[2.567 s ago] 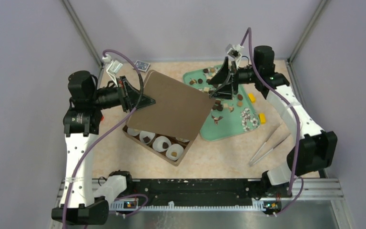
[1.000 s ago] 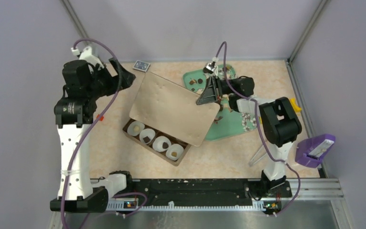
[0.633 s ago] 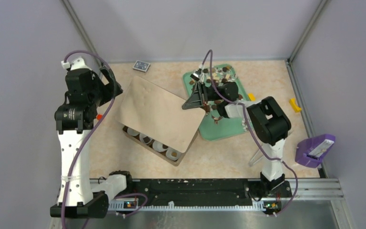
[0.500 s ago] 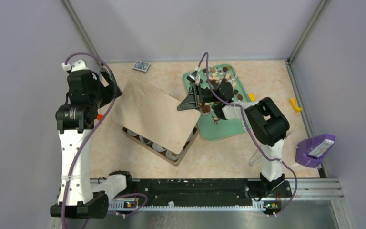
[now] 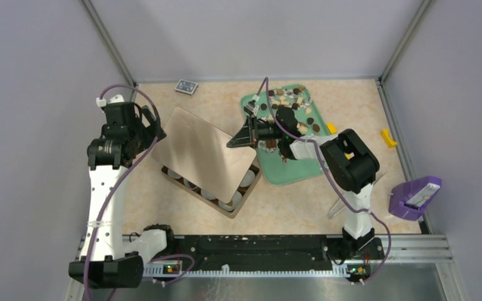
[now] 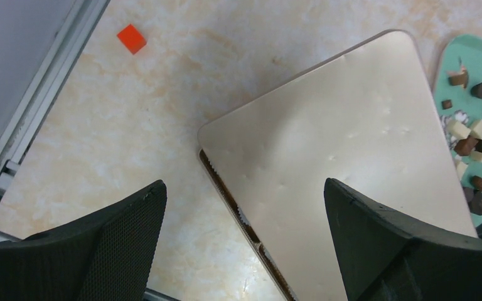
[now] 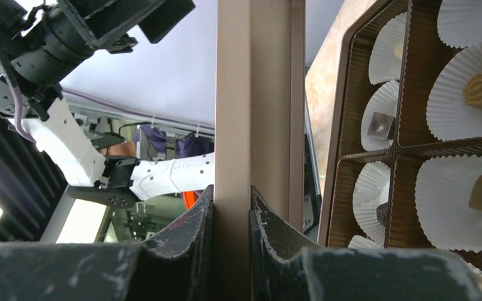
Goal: Pack the chocolate
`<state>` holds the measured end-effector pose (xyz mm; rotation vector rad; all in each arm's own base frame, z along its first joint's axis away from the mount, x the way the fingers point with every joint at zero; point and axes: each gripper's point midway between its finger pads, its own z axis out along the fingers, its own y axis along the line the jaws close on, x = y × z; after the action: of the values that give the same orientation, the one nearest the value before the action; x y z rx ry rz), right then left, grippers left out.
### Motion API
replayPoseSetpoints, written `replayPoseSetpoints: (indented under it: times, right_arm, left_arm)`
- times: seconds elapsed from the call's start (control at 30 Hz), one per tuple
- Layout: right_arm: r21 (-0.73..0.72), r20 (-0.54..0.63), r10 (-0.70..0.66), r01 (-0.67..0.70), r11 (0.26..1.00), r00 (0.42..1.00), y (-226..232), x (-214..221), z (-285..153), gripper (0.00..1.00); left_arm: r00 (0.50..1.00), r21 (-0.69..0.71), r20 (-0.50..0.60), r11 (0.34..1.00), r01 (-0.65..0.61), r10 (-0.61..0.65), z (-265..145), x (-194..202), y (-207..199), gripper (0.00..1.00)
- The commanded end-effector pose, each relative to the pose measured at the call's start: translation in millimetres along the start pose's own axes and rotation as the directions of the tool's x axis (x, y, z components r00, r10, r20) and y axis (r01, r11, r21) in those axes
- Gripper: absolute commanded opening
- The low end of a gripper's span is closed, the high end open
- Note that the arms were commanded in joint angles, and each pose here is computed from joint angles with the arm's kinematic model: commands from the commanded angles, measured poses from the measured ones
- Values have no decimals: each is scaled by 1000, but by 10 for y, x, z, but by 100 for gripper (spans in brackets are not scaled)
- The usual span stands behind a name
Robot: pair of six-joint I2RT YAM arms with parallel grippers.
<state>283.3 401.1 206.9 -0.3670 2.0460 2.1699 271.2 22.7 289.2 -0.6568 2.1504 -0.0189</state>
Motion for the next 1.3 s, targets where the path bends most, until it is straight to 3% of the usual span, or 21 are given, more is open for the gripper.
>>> replayPoseSetpoints:
  times: [0.0, 0.27, 0.73, 1.27]
  right_arm:
    - [-41, -6, -34, 34, 999, 999, 16, 47, 53, 0]
    - [-30, -38, 15, -16, 999, 999, -202, 172, 124, 0]
    - [33, -29, 88, -87, 996, 996, -452, 233, 118, 0]
    - [-86, -10, 61, -62, 994, 998, 194, 223, 81, 0]
  left_arm:
    - [999, -22, 10, 999, 46, -45, 101, 51, 56, 99]
    - [997, -66, -31, 995, 74, -76, 306, 330, 199, 99]
    - [985, -13, -137, 995, 99, -100, 586, 680, 167, 99]
    - [986, -28, -130, 994, 102, -105, 602, 668, 219, 99]
